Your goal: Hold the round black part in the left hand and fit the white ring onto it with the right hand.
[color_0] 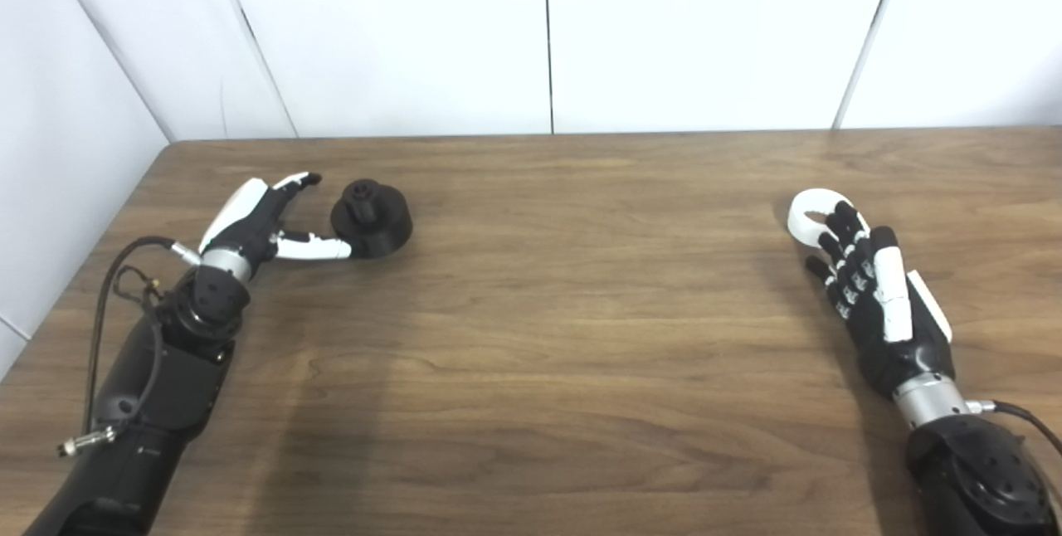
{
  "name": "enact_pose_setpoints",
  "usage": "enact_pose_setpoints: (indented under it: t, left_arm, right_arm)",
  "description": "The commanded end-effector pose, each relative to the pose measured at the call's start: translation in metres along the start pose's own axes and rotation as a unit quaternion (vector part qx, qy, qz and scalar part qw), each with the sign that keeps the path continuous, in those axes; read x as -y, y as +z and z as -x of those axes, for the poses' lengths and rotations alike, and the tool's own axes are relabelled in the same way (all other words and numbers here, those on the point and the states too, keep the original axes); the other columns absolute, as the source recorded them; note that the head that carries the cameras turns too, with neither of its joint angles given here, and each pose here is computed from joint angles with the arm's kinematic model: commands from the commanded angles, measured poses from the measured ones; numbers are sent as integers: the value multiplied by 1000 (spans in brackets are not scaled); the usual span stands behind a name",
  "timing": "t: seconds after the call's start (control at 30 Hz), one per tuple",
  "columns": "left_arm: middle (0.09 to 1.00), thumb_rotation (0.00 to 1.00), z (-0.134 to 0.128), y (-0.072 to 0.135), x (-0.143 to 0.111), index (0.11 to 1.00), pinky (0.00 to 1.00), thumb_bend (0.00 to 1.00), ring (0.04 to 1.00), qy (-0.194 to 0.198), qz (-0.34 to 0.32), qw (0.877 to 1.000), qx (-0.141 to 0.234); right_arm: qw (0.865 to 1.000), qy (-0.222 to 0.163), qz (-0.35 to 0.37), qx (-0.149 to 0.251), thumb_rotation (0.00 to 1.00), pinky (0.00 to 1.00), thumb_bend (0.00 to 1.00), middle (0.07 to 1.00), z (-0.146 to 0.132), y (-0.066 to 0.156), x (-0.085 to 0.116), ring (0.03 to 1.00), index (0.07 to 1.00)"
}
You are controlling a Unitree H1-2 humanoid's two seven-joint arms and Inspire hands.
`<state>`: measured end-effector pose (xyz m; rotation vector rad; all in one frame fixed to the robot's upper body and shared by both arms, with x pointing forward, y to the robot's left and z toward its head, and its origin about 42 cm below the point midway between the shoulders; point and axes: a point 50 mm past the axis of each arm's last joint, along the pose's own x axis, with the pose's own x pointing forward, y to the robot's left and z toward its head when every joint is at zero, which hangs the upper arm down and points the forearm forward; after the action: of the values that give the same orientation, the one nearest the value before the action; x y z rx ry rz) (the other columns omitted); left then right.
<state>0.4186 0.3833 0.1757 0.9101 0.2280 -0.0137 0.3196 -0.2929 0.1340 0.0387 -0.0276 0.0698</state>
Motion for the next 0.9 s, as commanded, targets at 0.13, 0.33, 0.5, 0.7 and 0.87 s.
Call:
enact_pose_setpoints:
  t: [0.13, 0.33, 0.5, 0.7, 0.87]
  left_arm:
    - [965, 291, -11, 25, -22, 904, 926, 956, 985, 34, -2, 999, 39]
    - [970, 317, -10, 30, -19, 907, 954, 972, 997, 31, -4, 999, 38]
    - [978, 341, -10, 32, -18, 895, 975, 967, 1000, 26, -14, 999, 41]
    - [981, 354, -10, 31, -16, 863, 988, 960, 1000, 15, -20, 999, 43]
    - [971, 339, -11, 30, -14, 822, 971, 950, 1000, 17, -23, 999, 47]
  right_arm:
    - [1000, 4, 5, 27, 1000, 1000, 599, 1000, -4, 16, 3, 1000, 1000]
    - [1000, 6, 6, 26, 1000, 1000, 594, 1000, -4, 15, 2, 1000, 1000]
    - [1000, 5, 8, 27, 1000, 1000, 598, 1000, -3, 16, 3, 1000, 1000]
    - [1000, 3, 6, 27, 1000, 1000, 594, 1000, -4, 16, 3, 1000, 1000]
    - [1000, 3, 8, 27, 1000, 1000, 602, 1000, -4, 17, 3, 1000, 1000]
